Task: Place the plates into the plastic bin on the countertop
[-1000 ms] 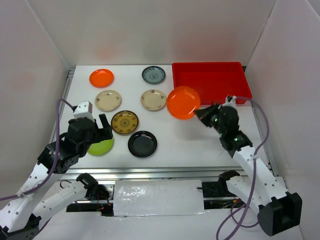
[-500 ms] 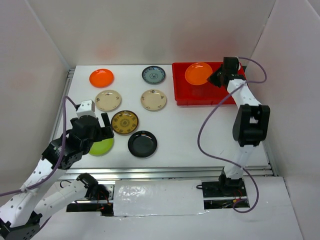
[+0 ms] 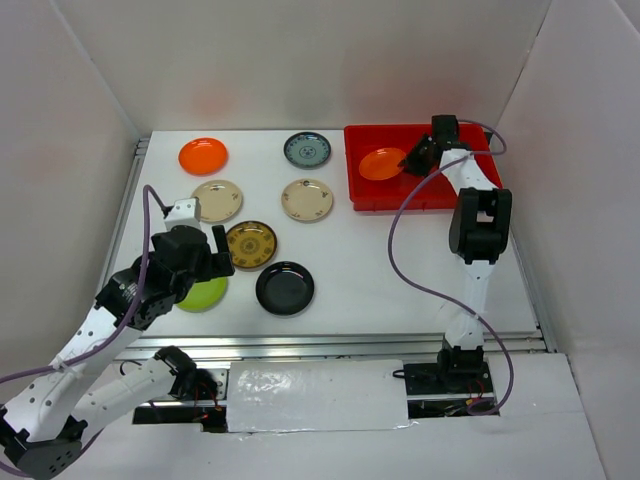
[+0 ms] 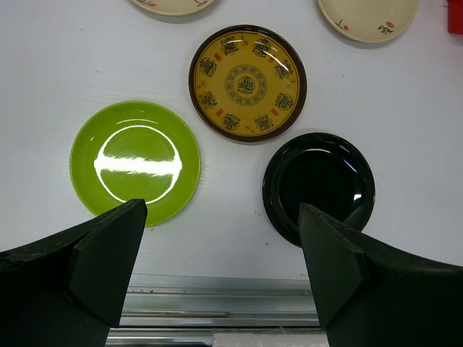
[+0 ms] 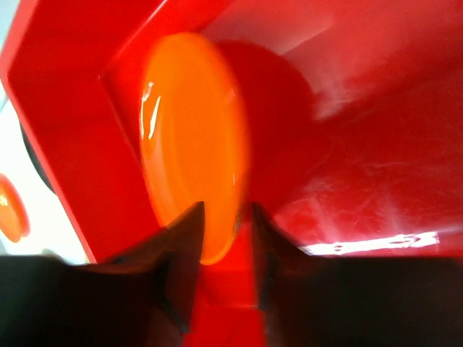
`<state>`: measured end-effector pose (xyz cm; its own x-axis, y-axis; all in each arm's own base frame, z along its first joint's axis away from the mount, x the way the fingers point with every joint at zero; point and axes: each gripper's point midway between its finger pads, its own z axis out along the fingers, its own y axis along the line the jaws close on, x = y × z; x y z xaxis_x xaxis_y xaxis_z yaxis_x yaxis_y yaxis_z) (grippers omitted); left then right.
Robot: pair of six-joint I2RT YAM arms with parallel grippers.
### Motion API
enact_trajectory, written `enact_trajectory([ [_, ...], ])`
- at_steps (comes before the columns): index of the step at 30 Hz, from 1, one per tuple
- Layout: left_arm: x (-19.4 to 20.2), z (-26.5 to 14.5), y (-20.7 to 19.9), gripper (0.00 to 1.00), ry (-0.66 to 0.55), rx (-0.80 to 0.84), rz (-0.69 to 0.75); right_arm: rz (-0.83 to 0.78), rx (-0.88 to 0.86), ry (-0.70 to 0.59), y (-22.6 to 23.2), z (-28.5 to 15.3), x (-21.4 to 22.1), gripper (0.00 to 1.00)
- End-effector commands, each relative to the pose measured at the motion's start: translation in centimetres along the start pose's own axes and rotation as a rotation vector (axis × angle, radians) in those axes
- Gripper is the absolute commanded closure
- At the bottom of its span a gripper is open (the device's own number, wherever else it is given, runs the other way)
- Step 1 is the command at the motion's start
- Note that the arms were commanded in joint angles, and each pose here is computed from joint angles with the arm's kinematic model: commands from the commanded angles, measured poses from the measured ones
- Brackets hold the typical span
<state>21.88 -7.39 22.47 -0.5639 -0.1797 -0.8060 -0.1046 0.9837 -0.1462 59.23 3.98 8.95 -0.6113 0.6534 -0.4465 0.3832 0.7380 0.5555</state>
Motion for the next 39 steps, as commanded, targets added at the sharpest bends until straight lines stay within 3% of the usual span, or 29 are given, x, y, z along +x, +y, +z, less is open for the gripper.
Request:
enact_trajectory([
  [1, -0.9, -0.2, -0.5, 0.01, -0.039, 0.036, 0.002, -0.058, -0.12, -0.033, 4.3, -2.0, -1.2, 0.58],
  [2, -0.9, -0.2, -0.6, 0.01, -0.039, 0.038, 0.005, -0.061, -0.125, -0.037, 4.6, -2.3, -1.3, 0.46],
  [3, -0.9, -0.2, -0.6, 0.01, -0.039, 0.039, 0.005, -0.067, -0.138, -0.052, 5.4, -3.2, -1.7, 0.12],
  [5, -0.9, -0.2, -0.7, 0.01, -0.036, 0.041, 0.007, -0.078, -0.148, -0.087, 6.5, -4.8, -2.7, 0.0],
  [7, -0.9, -0.1, -0.7, 0.01, -0.034, 0.04, 0.01, -0.092, -0.151, -0.176, 7.9, -8.7, -4.6, 0.0],
  [8, -0.9, -0.1, -0.7, 0.01, -0.032, 0.039, 0.008, -0.125, -0.194, -0.25, 10.8, -13.1, -5.3, 0.0],
  [10, -1.1, -0.3, -0.6, 0.01, -0.041, 0.037, 0.002, -0.191, -0.143, -0.336, 11.4, -15.8, -4.3, 0.0],
  [11, -1.0, -0.4, -0.5, 0.01, -0.043, 0.036, 0.0, -0.215, -0.167, -0.408, 13.0, -20.2, -4.5, 0.0],
  [14, -1.5, -1.0, 0.2, 0.01, -0.071, 0.02, -0.029, -0.339, -0.174, -0.341, 13.8, -23.5, 1.7, 0.0],
  [17, -1.8, -1.2, 1.2, 0.01, -0.092, -0.031, -0.06, -0.446, -0.258, -0.041, 10.6, -22.3, 14.4, 0.0],
  [20, -2.0, -1.2, 2.1, 0.01, -0.104, -0.089, -0.087, -0.504, -0.539, 0.062, 13.0, -24.9, 23.6, 0.0],
  [23, -1.9, -1.2, 2.4, 0.01, -0.094, -0.11, -0.082, -0.465, -0.623, 0.203, 8.9, -23.5, 32.9, 0.0],
  [25, -1.8, -1.2, 2.3, 0.01, -0.091, -0.099, -0.078, -0.408, -0.667, 0.189, 9.0, -23.5, 34.5, 0.01],
  [29, -1.8, -1.2, 2.0, 0.01, -0.092, -0.082, -0.074, -0.393, -0.64, 0.285, 6.2, -22.0, 39.5, 0.06],
  [33, -1.8, -1.2, 1.9, 0.01, -0.091, -0.075, -0.073, -0.374, -0.577, 0.322, 5.5, -19.9, 41.3, 0.1],
  [39, -1.8, -1.2, 1.8, 0.01, -0.093, -0.065, -0.069, -0.286, -0.392, 0.383, 3.6, -15.4, 43.3, 0.27],
])
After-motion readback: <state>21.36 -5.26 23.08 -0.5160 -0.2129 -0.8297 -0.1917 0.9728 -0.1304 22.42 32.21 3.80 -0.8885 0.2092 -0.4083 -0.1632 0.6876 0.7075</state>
